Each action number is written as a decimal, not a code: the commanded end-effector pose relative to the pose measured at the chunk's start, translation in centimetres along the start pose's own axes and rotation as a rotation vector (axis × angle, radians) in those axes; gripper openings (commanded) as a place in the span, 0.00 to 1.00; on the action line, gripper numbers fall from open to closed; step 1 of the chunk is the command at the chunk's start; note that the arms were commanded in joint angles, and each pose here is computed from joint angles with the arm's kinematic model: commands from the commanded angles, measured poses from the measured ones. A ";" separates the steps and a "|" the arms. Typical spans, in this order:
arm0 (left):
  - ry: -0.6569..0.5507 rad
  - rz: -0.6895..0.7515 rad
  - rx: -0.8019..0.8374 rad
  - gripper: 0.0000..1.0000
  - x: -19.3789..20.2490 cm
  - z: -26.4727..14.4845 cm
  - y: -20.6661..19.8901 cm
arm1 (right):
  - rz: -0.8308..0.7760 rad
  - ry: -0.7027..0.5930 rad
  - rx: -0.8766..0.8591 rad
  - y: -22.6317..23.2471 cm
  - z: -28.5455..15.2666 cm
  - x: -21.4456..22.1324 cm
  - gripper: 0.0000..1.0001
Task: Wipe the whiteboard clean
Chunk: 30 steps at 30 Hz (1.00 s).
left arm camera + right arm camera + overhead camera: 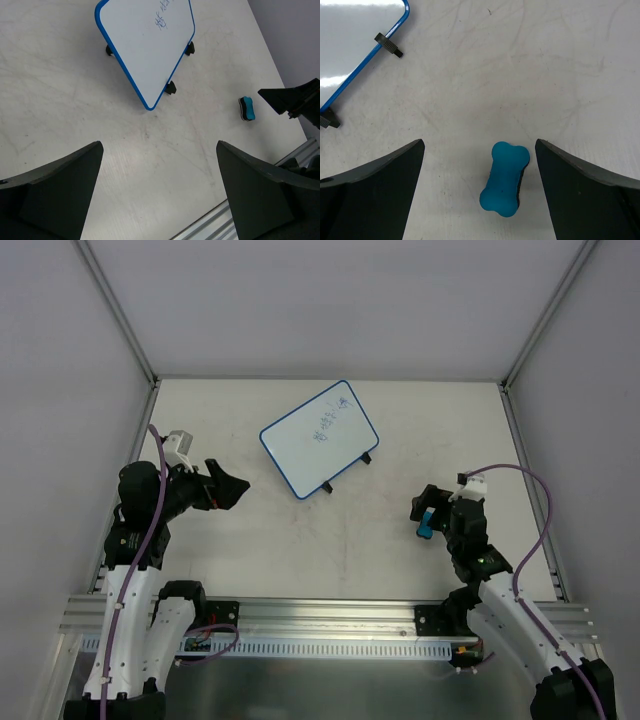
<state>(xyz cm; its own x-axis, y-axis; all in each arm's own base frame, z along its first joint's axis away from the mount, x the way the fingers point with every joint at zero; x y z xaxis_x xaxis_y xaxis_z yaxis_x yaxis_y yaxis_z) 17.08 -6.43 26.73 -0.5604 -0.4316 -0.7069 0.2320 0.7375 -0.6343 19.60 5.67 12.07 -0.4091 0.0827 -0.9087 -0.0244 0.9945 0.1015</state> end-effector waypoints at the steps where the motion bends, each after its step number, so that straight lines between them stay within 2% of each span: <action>1: 0.011 0.003 0.004 0.99 0.2 -0.1 0.0 | 0.020 -0.076 0.006 0.1 -0.2 -2.2 0.99; 17: 0.009 0.005 0.007 0.99 0.2 -0.1 -0.1 | 0.055 -0.043 0.039 -0.1 -0.3 -1.8 0.99; 20: 0.006 0.008 0.011 0.99 0.2 -0.2 -0.1 | 0.082 0.023 0.096 -0.4 -1.0 -2.2 0.99; 21: 0.007 0.008 0.012 0.99 0.2 -0.3 -0.2 | 0.062 0.111 0.134 -0.8 -1.6 -1.4 0.98; 22: 0.006 0.008 0.014 0.99 0.2 -0.3 -0.2 | 0.075 0.115 0.189 -1.0 -1.9 -3.0 0.98; 24: 0.005 0.010 0.022 0.99 0.2 -0.3 -0.3 | 0.024 0.227 0.252 -1.6 -2.9 -2.9 0.98; 26: 0.007 0.011 0.028 0.99 0.2 -0.4 -0.4 | -0.006 0.261 0.302 -1.8 -3.1 -4.6 0.97; 28: 0.009 0.011 0.034 0.99 0.2 -0.4 -0.5 | -0.034 0.314 0.304 -1.7 -3.2 -4.6 0.93; 30: 0.011 0.010 0.036 0.99 0.3 -0.4 -0.5 | -0.044 0.357 0.300 -1.5 -2.8 -4.5 0.81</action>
<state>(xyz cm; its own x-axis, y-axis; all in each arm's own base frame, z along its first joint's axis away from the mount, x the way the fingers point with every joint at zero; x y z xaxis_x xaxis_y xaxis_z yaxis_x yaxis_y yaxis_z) 16.90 -6.51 26.87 -0.5583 -0.4291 -0.7100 0.2434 0.7334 -0.6347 20.27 4.44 17.88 -0.6029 0.0930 -0.7924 0.1686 0.9856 -0.0126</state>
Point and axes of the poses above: each gripper's point midway between its finger pads, its own z axis out along the fingers, its own y axis along the line the jaws close on, x = y × z, the point moved 7 cm from there along -z, back along the fingers, and after that the axes turned 11 degrees about -z, right-handed, at the moved point
